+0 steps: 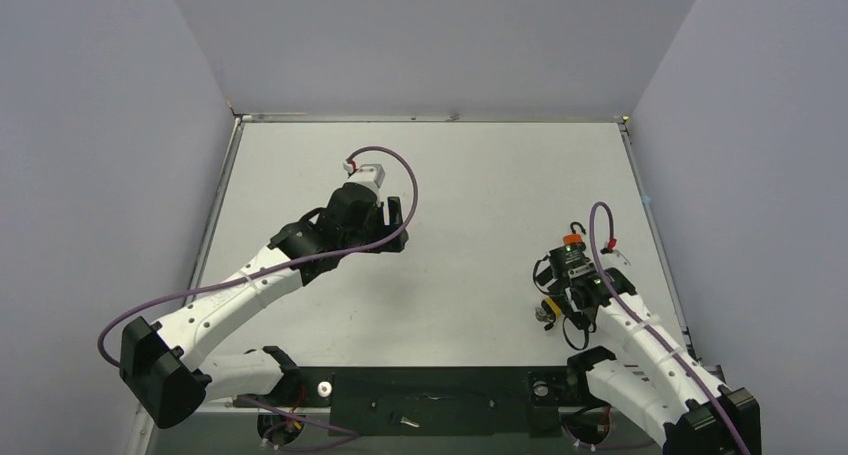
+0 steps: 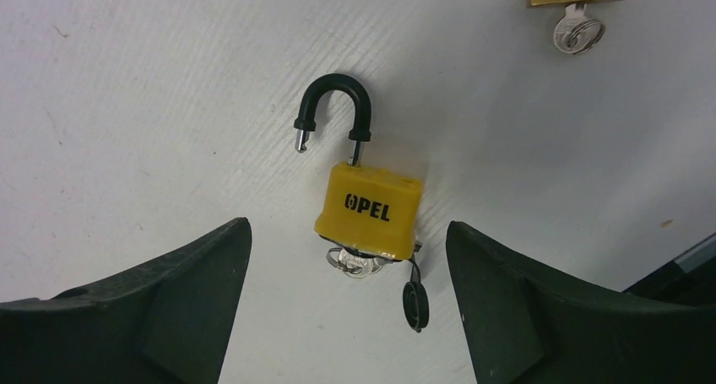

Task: Lock with the key
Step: Pick up the lock from the center of the board.

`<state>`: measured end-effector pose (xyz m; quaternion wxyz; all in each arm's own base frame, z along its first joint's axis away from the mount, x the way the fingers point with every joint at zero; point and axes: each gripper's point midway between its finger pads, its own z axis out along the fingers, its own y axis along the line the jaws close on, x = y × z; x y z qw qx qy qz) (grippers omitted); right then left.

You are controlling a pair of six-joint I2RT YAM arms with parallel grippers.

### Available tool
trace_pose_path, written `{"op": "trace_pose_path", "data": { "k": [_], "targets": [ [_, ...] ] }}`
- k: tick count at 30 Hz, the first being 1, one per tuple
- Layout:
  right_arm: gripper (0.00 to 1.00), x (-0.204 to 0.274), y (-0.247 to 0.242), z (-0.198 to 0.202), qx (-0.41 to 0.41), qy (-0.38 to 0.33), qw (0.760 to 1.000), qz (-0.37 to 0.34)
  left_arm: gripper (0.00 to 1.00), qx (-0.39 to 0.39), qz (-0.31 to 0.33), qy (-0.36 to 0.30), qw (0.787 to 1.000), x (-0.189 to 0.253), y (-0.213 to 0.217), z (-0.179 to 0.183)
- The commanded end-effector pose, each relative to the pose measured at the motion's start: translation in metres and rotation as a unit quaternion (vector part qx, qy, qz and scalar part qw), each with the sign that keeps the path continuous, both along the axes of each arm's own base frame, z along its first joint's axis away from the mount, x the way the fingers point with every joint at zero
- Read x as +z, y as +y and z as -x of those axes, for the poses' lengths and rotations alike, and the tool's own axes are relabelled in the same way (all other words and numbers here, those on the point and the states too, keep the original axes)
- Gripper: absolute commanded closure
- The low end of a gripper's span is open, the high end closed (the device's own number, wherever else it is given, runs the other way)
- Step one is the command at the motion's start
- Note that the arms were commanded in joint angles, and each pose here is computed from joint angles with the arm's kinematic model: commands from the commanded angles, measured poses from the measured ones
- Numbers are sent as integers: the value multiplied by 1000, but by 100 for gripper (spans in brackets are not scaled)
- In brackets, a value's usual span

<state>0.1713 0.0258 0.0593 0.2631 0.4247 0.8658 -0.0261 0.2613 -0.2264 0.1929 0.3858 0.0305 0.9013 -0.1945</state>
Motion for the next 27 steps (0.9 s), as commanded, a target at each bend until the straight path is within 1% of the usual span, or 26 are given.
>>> {"op": "trace_pose_path", "data": {
  "k": [1, 4, 5, 8, 13, 19, 21, 22, 23, 24, 26, 27],
  "targets": [
    [23, -9, 9, -21, -33, -27, 999, -26, 32, 5, 34, -33, 999, 28, -2, -6],
    [30, -16, 7, -23, -39, -17, 999, -15, 32, 7, 29, -30, 999, 26, 1, -7],
    [36, -17, 6, -23, -40, -15, 999, -13, 32, 8, 28, -29, 999, 26, 2, -7],
    [44, -24, 2, -20, -43, -2, 999, 1, 32, 9, 27, -27, 999, 26, 3, -7],
    [46, -38, 0, -13, -42, 16, 999, 5, 32, 14, 27, -24, 999, 24, 4, -8],
    [47, -42, -2, -11, -44, 13, 999, 7, 32, 18, 26, -16, 999, 21, 5, -10],
    [52, -42, -1, -12, -40, 11, 999, 9, 32, 20, 27, -14, 999, 20, 4, -10],
    [56, -41, -1, -14, -35, 8, 999, 11, 32, 20, 27, -13, 999, 20, 4, -11],
    [58, -39, 1, -16, -29, 4, 999, 12, 32, 23, 28, -11, 999, 19, 4, -11],
    [66, -36, 2, -20, -21, -3, 1000, 16, 32, 22, 31, -8, 999, 19, 4, -11],
    [78, -23, 9, -32, 11, -25, 999, 30, 32, 14, 44, 1, 999, 18, 0, -12],
    [83, -11, 21, -41, 50, -41, 997, 38, 32, 15, 50, 4, 999, 19, 1, -15]
  ]
}}
